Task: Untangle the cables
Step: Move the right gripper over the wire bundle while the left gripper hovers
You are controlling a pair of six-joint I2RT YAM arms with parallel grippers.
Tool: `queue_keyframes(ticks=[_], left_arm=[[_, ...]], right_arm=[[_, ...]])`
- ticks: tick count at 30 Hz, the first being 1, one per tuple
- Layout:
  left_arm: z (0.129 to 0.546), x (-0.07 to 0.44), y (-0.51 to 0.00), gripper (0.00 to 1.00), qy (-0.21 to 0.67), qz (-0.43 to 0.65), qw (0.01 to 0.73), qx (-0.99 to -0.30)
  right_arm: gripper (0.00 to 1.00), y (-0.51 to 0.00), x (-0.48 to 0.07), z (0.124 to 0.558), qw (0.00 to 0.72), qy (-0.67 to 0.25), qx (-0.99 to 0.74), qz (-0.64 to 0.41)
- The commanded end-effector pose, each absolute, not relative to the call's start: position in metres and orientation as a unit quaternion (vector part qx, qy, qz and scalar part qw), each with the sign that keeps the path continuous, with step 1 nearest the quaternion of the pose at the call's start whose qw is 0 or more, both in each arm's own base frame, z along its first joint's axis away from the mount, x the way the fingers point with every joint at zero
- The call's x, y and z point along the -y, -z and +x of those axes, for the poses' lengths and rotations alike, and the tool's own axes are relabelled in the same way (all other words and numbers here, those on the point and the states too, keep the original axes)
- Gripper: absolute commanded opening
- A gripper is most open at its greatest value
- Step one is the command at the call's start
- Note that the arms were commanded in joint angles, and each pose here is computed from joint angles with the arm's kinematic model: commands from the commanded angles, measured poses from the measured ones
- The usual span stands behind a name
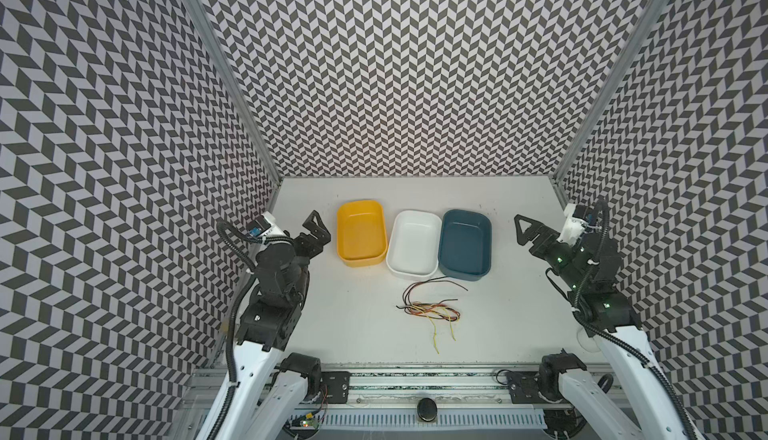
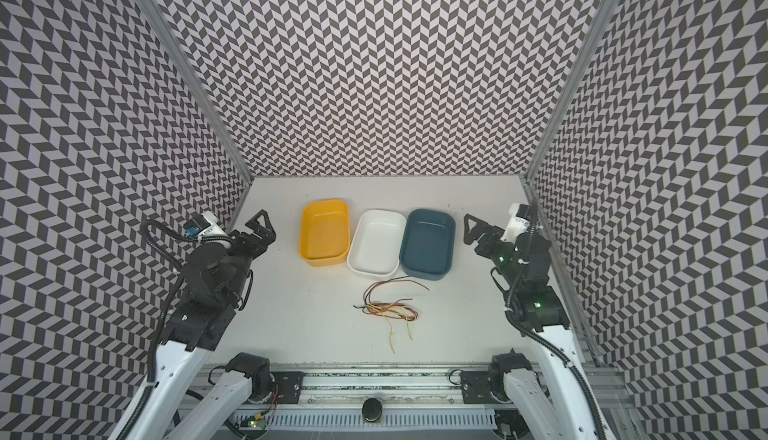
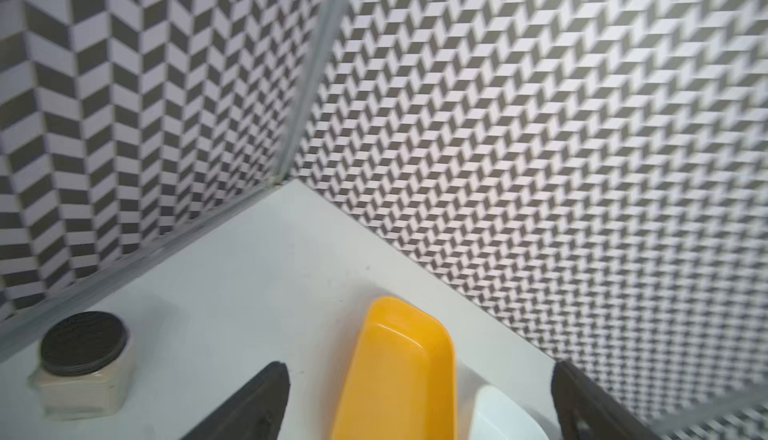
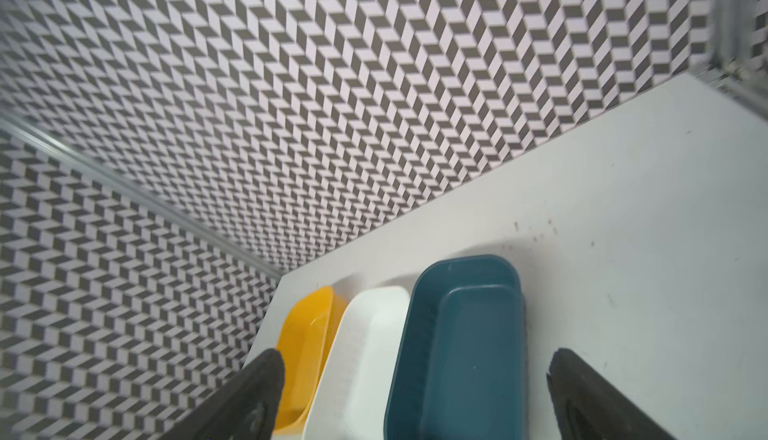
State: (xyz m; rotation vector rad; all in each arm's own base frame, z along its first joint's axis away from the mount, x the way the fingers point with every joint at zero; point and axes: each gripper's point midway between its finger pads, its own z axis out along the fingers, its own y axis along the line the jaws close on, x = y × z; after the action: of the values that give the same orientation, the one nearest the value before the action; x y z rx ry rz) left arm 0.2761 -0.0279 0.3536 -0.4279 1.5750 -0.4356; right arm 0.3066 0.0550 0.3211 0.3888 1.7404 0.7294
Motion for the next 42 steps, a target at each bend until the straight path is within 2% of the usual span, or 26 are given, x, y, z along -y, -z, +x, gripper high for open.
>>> queue_keyframes(ticks=[1, 7, 15, 25, 32, 42], left_arm=[[0.252, 0.072, -0.349, 1.00, 0.234, -0.073, 0.637, -0.730], [0.231, 0.086, -0.321, 1.00, 0.182, 0.007, 0.601, -0.778], [0.233, 0.090, -0.297, 1.00, 0.142, 0.019, 0.579, -0.803], [0.236, 0.100, -0.281, 1.00, 0.142, 0.039, 0.555, -0.819], [0.238, 0.110, -0.275, 1.00, 0.146, 0.055, 0.540, -0.827], [0.237, 0.116, -0.274, 1.00, 0.156, 0.067, 0.537, -0.826]], right_arm=[[0.99, -0.322, -0.092, 0.286, 0.509, -0.335, -0.786, 0.102], [0.99, -0.296, -0.129, 0.258, 0.474, -0.244, -0.846, 0.021], [0.99, -0.238, -0.166, 0.235, 0.409, -0.182, -0.893, -0.042], [0.99, -0.199, -0.202, 0.219, 0.363, -0.156, -0.913, -0.098], [0.99, -0.180, -0.222, 0.215, 0.333, -0.174, -0.920, -0.112], [0.99, -0.164, -0.216, 0.220, 0.324, -0.139, -0.932, -0.086]])
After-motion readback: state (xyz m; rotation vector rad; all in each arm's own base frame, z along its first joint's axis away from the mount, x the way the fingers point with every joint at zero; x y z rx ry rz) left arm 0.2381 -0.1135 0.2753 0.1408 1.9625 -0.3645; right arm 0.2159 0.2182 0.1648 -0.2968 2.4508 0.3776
